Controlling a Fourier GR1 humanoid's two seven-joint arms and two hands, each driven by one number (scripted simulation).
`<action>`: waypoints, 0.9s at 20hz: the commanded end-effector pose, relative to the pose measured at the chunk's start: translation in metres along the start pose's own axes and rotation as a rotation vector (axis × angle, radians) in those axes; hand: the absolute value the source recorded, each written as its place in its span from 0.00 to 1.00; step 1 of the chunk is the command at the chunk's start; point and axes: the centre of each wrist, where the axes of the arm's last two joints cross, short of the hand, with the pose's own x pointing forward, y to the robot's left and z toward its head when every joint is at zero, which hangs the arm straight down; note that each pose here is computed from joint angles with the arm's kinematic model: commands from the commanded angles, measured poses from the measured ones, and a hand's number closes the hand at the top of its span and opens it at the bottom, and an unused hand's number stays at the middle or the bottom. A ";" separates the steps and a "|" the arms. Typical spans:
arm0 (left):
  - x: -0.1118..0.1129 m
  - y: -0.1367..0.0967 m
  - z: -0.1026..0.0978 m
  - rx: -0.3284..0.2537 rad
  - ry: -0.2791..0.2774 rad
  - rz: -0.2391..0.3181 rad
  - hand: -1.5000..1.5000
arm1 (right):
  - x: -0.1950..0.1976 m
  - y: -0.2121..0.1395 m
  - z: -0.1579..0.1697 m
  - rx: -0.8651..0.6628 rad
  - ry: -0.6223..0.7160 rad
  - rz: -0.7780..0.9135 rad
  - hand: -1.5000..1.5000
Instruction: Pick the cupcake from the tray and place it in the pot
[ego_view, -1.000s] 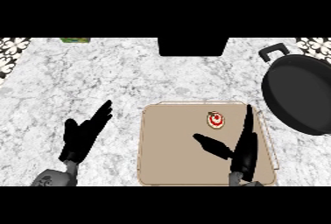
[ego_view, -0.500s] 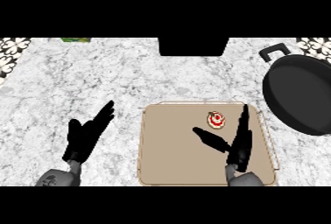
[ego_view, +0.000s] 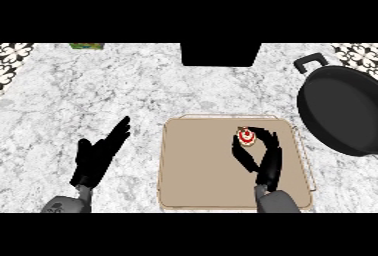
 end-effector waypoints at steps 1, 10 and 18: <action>-0.010 -0.003 -0.003 0.001 -0.008 0.015 0.50 | -0.015 0.013 0.017 0.005 0.051 -0.044 1.00; -0.008 0.022 0.010 0.083 0.032 0.027 0.50 | -0.061 -0.184 -0.022 0.023 -0.038 -0.013 1.00; 0.001 0.011 0.012 0.034 0.008 0.029 0.50 | -0.066 -0.372 -0.027 -0.086 -0.198 0.071 1.00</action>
